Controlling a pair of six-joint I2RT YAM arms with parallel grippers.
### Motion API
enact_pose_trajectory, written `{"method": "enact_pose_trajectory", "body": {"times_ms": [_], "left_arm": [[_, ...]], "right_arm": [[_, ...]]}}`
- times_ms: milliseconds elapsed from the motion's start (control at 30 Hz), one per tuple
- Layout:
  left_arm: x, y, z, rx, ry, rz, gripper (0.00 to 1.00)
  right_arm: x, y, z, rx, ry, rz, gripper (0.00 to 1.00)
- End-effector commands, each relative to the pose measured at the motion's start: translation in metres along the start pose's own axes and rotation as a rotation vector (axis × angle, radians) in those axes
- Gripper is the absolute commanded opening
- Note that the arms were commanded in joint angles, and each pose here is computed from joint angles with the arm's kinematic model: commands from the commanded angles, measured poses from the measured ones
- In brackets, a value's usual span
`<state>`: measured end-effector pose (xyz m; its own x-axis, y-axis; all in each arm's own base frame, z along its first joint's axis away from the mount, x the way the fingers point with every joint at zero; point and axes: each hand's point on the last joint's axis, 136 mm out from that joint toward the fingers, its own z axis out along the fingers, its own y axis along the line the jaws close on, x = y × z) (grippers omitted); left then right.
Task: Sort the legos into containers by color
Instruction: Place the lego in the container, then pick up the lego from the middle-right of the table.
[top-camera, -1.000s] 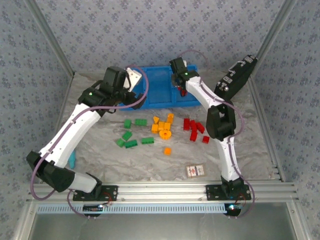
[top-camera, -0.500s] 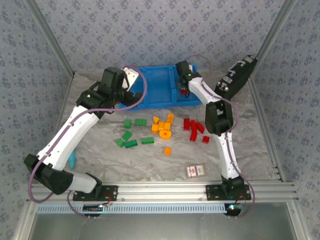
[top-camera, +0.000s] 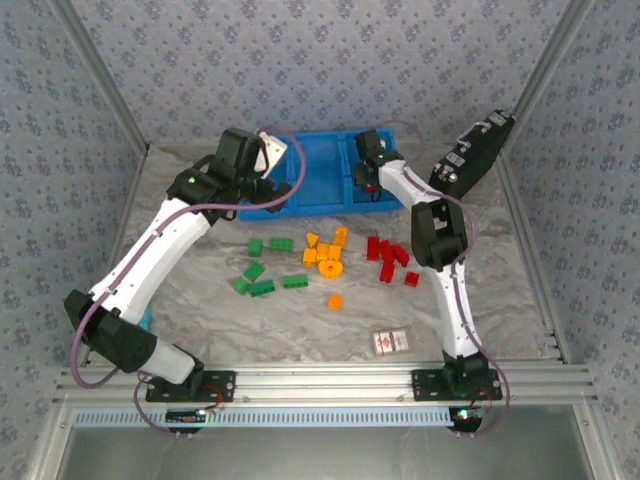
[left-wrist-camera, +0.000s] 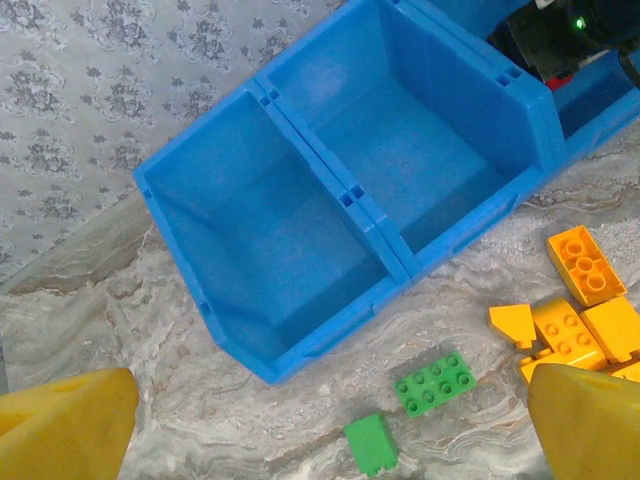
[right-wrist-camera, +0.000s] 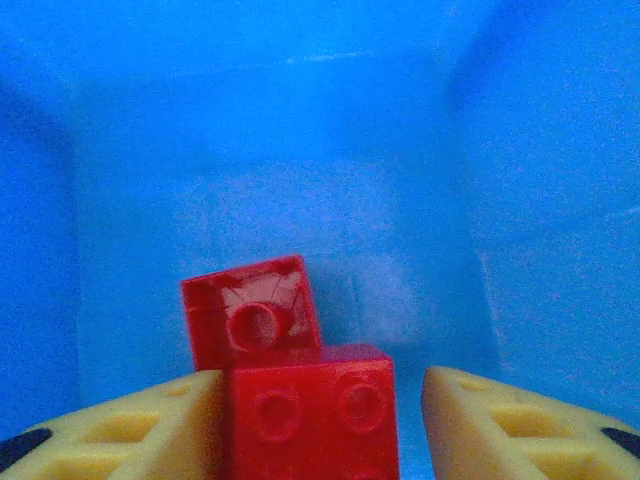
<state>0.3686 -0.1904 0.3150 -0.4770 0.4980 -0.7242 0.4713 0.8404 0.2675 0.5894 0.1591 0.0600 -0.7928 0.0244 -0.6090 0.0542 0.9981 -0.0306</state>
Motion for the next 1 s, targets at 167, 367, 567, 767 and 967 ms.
{"method": "enact_pose_trajectory", "body": {"times_ms": [167,367,567,767,967], "left_arm": [[-0.023,-0.021,-0.031,0.075,-0.097,0.027,1.00],[-0.021,-0.039,-0.044,0.106,-0.107,0.058,1.00],[-0.010,-0.050,-0.064,0.150,-0.146,0.000,1.00],[0.005,-0.051,-0.074,0.166,-0.143,-0.038,1.00],[0.012,-0.055,-0.077,0.192,-0.146,-0.063,1.00]], "right_arm": [[-0.021,0.013,-0.088,-0.103,-0.088,-0.018,0.60],[0.006,0.015,-0.124,-0.108,-0.069,-0.064,0.67],[0.043,0.003,-0.169,-0.077,-0.065,-0.103,0.70],[0.111,-0.058,-0.213,0.026,0.048,-0.007,0.77],[0.186,-0.103,-0.231,0.053,0.142,0.121,0.81]]}}
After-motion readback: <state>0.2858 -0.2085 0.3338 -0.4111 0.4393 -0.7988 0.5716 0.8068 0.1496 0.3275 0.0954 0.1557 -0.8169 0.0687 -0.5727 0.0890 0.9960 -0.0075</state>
